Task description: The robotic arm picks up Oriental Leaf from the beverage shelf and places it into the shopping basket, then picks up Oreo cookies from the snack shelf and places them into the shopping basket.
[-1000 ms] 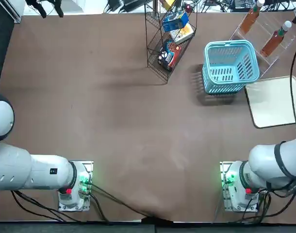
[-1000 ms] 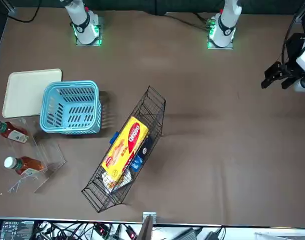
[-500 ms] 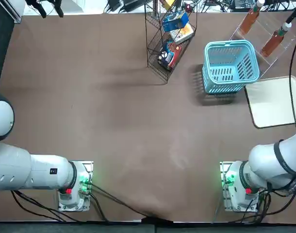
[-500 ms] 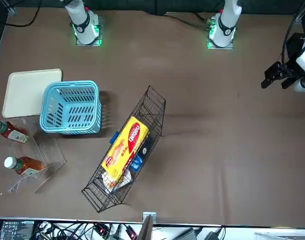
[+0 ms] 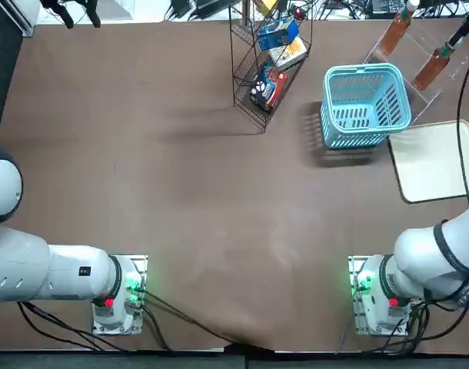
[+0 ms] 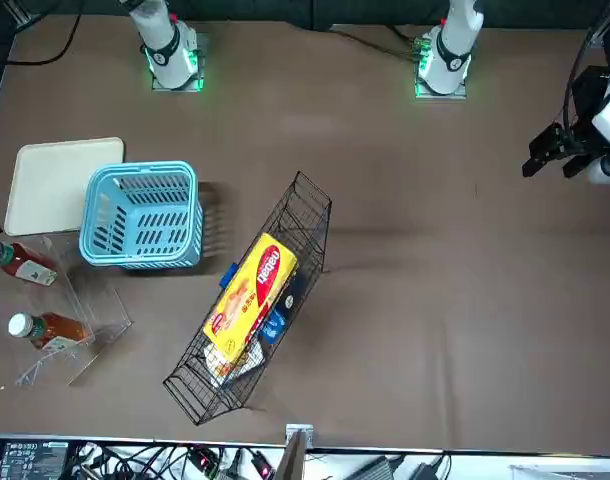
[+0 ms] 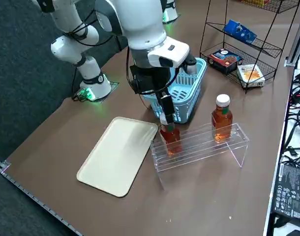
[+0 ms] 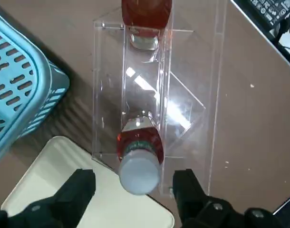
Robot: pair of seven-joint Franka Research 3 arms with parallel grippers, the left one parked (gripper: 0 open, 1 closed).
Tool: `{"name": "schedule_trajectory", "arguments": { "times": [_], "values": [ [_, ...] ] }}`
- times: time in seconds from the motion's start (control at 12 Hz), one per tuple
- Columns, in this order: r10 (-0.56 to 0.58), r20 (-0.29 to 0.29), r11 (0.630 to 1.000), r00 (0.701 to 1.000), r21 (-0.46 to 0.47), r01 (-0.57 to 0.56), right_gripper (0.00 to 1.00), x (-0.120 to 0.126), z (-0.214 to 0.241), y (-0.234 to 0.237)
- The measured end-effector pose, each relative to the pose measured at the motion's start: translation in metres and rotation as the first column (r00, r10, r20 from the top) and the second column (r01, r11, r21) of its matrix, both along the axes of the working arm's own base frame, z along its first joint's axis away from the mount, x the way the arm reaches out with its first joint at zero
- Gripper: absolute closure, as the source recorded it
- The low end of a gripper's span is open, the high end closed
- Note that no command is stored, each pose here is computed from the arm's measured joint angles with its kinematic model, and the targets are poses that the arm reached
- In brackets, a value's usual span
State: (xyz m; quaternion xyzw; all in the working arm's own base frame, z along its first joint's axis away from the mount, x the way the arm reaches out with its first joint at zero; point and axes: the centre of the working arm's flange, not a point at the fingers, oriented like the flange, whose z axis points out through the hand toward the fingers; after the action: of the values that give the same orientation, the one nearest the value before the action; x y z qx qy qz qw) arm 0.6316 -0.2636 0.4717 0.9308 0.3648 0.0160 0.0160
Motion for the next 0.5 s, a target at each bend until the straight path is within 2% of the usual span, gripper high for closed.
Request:
{"name": "schedule_trajectory", "arguments": {
  "times": [0.5],
  "values": [
    [-0.008, -0.021, 1.000, 1.000, 0.010, 0.008, 0.00, 0.001, -0.019, -0.008]
  ]
}}
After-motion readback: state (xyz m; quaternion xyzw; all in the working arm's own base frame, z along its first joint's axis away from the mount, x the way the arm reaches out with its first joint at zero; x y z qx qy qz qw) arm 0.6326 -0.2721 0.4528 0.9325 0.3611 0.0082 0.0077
